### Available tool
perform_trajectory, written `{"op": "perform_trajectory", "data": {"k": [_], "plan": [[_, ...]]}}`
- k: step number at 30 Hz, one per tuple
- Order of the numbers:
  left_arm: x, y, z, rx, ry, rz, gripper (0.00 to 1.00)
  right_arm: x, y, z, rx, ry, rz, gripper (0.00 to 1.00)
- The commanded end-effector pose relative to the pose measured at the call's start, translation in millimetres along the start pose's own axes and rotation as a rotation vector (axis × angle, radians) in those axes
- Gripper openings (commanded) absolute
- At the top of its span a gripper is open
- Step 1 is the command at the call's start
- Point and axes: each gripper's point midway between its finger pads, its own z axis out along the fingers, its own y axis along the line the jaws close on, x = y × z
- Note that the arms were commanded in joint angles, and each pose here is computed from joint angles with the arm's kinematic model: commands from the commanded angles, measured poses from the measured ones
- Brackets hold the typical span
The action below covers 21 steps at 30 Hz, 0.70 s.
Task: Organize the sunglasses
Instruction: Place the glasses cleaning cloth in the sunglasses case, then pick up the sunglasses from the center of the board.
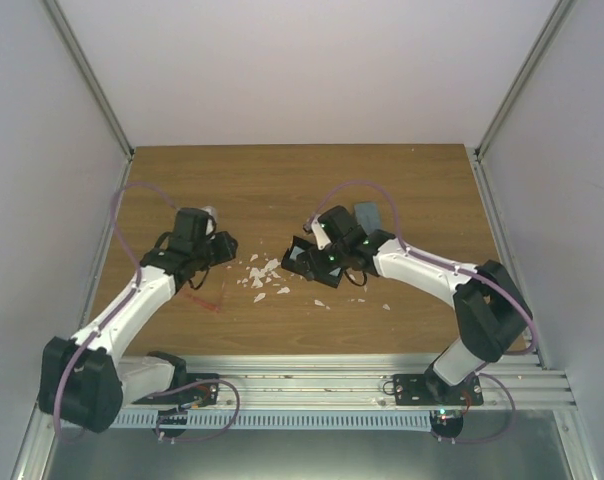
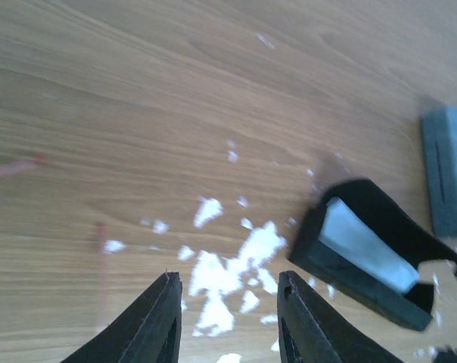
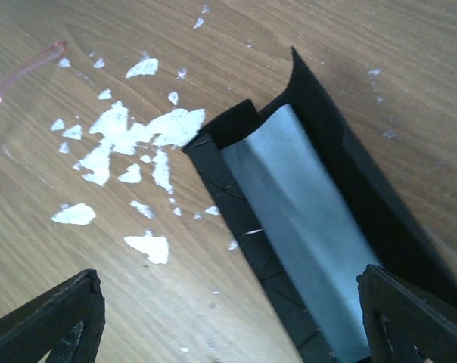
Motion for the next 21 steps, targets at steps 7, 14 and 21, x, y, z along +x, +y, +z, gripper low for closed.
{"op": "perform_trajectory", "data": {"k": [7,14,21], "plan": [[-50.0,56.5,-66.8,-0.085,-0.256,-0.173,0.39,-11.3,94.2,32.7,-0.058,-0.019,0.141,0.72],[-58.2,51.0,-99.7,-0.059,-0.344,-0.177,0.42,-22.0,143.1,76.1,-0.152,0.018,0.293,0.73],[-57.8,47.0,-110.2,-0.051,-0.354,-0.157,0.44,-25.5,186.8,114.6,-0.276,0.069,0.396,0.67]]}}
